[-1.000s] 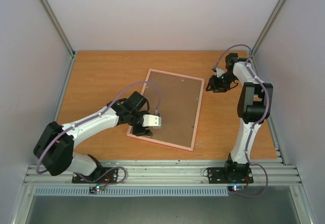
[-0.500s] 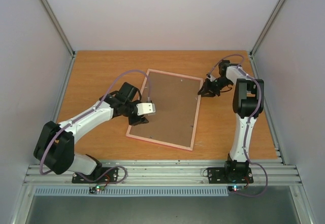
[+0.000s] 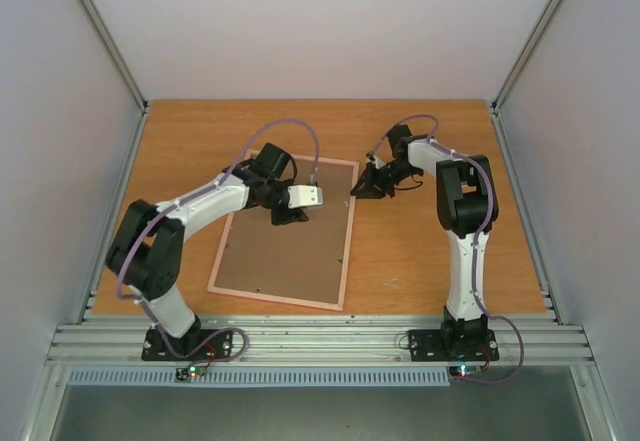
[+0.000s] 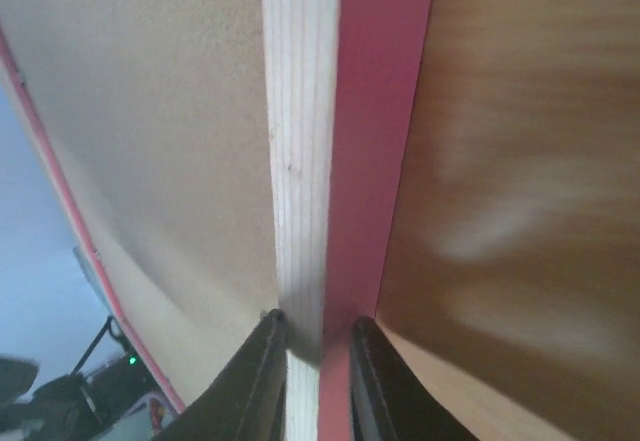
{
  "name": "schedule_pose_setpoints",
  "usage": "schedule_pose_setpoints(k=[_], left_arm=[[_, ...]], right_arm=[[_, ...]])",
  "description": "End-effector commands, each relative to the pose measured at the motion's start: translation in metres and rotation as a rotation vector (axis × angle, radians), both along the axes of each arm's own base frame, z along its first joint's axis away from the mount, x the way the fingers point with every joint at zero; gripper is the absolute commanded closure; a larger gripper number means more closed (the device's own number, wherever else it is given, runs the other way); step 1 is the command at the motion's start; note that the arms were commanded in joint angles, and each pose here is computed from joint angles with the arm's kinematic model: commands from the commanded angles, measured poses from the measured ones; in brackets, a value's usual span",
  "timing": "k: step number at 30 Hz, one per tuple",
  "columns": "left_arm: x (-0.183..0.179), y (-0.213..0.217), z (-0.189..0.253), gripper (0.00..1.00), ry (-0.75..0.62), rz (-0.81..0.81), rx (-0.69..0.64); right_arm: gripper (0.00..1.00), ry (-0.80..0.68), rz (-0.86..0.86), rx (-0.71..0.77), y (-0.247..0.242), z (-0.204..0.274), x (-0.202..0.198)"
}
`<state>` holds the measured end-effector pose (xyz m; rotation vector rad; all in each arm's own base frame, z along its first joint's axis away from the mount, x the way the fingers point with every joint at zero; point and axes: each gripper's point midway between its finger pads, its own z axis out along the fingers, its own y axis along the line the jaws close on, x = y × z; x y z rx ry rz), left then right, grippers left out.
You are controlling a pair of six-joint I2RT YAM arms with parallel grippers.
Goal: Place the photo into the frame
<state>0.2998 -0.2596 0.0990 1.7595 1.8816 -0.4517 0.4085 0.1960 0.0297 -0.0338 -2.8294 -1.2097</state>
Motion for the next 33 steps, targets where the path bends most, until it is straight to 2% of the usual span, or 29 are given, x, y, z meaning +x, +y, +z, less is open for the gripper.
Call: schedule_pose_setpoints(k=[1, 7, 17, 27, 33], left_arm=[[0.034, -0.027, -0.005, 0.65, -0.064, -0.037, -0.039], [0.066, -0.057, -0.021, 0.71, -0.114, -0.053, -0.026], [0.078, -0.084, -0.049, 0.77, -0.150, -0.122, -0.002], [0.066, -0.083, -0.077, 0.82, -0.118, -0.196, 0.055], [0.064, -0.080, -0.087, 0.84, -0.103, -0.206, 0.075]], right_arm=[[0.97, 0.059, -0.012, 0.015, 0.019, -0.006, -0.016], [0.99, 0.087, -0.016, -0.002, 0.018, -0.018, -0.021], [0.99, 0.092, -0.012, -0.003, 0.017, -0.022, -0.020], [0.84, 0.052, -0.018, 0.040, 0.023, -0.010, -0.004], [0.83, 0.085, -0.030, 0.040, 0.024, -0.020, -0.004]])
